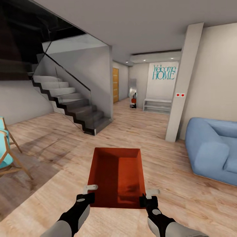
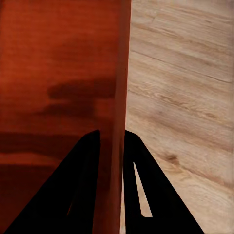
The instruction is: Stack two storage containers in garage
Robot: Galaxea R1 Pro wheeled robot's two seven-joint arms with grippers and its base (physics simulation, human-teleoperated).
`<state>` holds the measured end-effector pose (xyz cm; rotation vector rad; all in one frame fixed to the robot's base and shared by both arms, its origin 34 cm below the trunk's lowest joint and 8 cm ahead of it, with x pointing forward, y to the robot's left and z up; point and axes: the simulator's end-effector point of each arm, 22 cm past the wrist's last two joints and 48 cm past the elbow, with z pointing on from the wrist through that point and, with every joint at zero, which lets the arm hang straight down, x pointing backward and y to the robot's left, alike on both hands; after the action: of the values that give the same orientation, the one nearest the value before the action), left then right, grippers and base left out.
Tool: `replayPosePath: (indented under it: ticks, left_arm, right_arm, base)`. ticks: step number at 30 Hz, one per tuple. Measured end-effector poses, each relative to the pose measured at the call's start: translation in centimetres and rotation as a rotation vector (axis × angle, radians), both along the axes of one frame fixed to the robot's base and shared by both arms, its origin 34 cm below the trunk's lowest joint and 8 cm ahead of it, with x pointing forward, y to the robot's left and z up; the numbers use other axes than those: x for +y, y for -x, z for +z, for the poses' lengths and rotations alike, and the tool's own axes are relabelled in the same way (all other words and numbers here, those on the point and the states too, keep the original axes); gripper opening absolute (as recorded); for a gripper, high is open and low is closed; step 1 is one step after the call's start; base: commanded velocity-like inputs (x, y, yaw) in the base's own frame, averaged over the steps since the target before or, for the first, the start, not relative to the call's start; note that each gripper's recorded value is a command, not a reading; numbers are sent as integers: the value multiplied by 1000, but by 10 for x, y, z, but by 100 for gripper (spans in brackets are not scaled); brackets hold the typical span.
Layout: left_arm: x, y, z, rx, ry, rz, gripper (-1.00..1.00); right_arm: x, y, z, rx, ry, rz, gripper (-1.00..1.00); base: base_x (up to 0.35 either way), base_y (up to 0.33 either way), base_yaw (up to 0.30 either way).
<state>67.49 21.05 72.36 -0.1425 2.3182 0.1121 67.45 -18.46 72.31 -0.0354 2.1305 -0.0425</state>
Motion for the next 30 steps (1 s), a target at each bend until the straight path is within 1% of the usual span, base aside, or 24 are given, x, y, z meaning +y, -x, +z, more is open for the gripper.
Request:
replayPosePath:
  ticks: [26,30]
  left_arm:
    - [0,0,0,1,-1,1,-100]
    - [0,0,0,1,0,1,-100]
  right_arm:
    - [0,0,0,1,0,0,-100]
    - [0,0,0,1,1,0,-100]
  base:
    - [321,0,-1]
    - [322,0,-130]
